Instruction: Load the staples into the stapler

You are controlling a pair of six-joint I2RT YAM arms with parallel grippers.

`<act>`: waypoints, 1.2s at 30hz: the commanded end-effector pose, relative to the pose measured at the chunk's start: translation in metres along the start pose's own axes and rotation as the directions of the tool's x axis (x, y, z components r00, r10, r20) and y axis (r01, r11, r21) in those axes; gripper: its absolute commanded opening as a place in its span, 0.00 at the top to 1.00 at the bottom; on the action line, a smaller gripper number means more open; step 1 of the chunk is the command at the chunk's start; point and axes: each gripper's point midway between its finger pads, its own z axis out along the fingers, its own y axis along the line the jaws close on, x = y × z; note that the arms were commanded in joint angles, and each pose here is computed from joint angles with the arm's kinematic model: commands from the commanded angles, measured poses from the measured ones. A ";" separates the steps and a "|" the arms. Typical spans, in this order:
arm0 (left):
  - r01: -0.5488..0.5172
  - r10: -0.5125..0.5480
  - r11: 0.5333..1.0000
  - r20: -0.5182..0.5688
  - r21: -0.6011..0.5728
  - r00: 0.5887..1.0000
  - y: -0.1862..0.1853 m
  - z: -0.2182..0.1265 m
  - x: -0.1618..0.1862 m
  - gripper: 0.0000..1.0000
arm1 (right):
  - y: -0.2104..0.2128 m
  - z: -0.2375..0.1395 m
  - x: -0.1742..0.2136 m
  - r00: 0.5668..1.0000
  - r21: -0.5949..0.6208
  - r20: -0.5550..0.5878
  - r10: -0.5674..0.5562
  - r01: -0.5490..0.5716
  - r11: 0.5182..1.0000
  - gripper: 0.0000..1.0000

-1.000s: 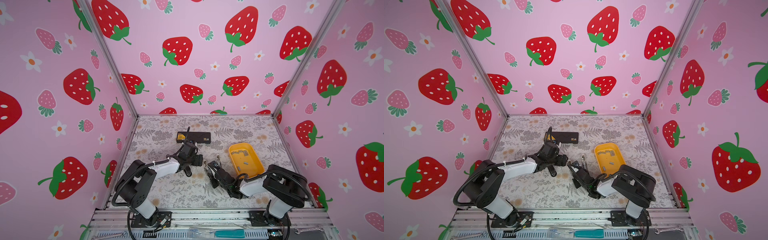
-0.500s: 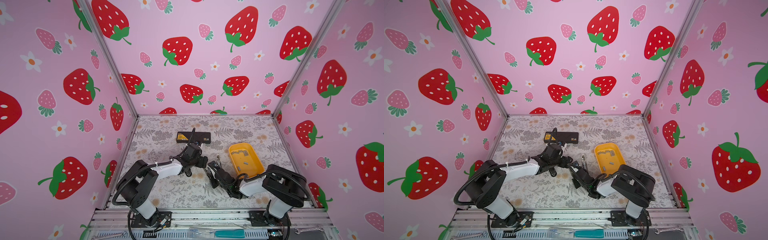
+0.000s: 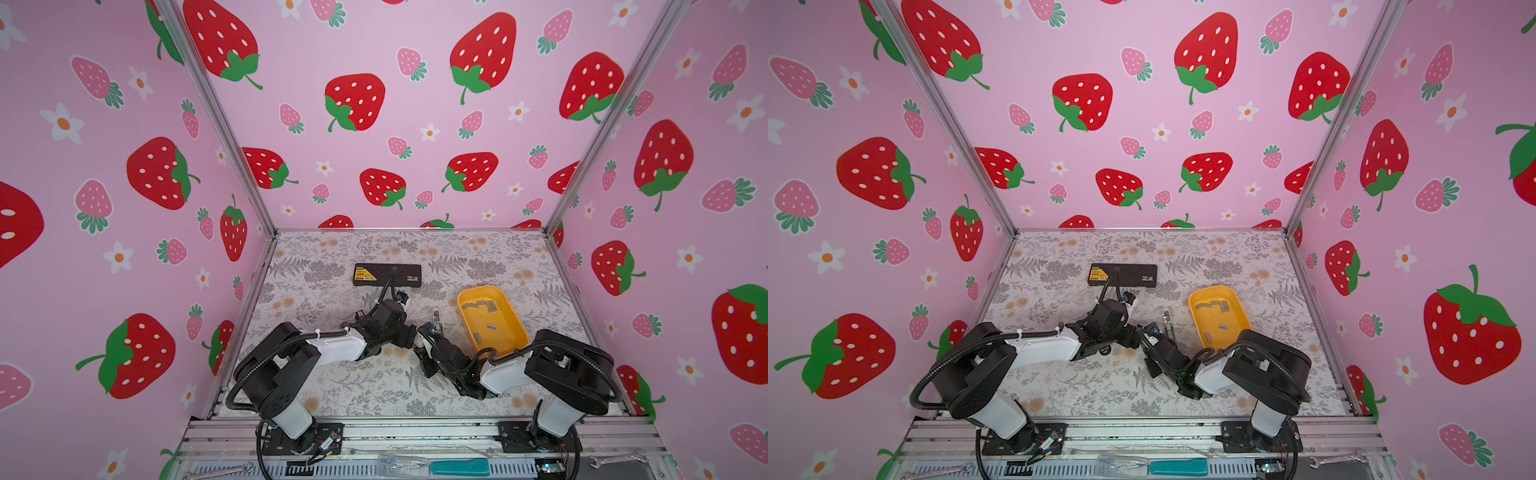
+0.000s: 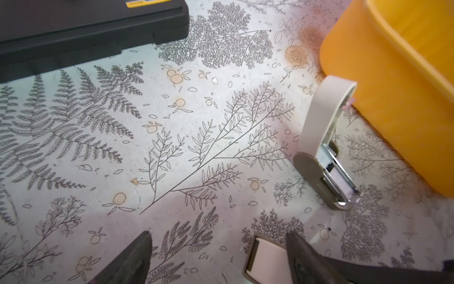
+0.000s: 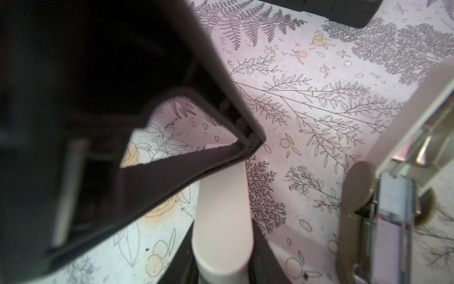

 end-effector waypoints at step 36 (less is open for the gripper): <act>-0.087 0.087 0.996 0.053 0.002 0.995 -0.011 -0.003 0.008 0.14 | 0.007 -0.027 -0.044 0.998 -0.022 0.047 0.030 -0.029 0.999 0.81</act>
